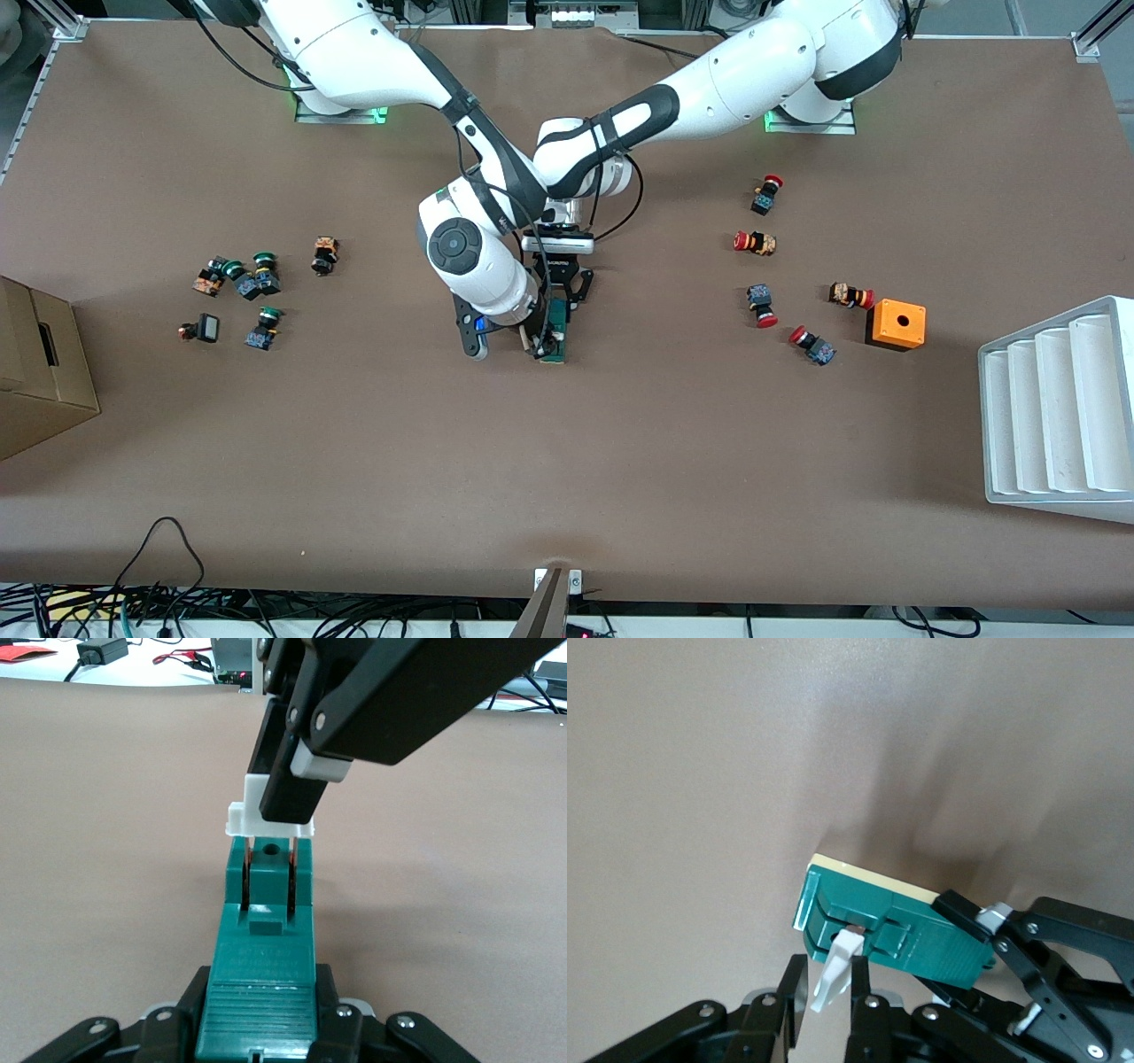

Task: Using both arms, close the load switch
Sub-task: 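Press the lever blades down into the contacts with the right gripper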

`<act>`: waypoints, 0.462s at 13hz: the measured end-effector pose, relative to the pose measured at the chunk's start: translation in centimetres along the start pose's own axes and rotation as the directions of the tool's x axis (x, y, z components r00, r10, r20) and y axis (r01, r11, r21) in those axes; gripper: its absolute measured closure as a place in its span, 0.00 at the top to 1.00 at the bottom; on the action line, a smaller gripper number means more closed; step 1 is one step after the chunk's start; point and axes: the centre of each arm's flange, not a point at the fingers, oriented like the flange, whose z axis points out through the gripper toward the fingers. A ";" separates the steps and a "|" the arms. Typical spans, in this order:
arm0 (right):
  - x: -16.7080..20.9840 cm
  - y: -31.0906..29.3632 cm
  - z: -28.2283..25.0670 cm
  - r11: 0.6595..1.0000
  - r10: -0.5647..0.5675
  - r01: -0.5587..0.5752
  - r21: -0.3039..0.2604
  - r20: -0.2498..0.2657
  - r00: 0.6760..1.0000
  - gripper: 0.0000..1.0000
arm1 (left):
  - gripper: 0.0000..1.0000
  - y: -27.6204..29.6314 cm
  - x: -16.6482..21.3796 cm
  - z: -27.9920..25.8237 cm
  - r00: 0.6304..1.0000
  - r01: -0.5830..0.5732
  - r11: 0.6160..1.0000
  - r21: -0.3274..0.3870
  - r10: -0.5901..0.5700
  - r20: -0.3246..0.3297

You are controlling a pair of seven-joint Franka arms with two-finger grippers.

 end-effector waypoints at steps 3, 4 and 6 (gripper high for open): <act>0.4 -0.4 0.4 1.000 0.006 -0.006 0.004 0.000 1.000 0.26 | 0.49 0.0 0.0 0.0 1.000 0.000 1.000 0.000 0.000 0.000; 0.4 -0.4 0.4 1.000 0.006 -0.006 0.005 0.000 1.000 0.26 | 0.49 0.0 0.0 0.0 1.000 0.000 1.000 0.000 0.000 0.000; 0.5 -0.5 0.4 1.000 0.006 -0.006 0.005 0.001 1.000 0.27 | 0.49 0.0 0.0 0.0 1.000 0.000 1.000 0.000 0.000 0.000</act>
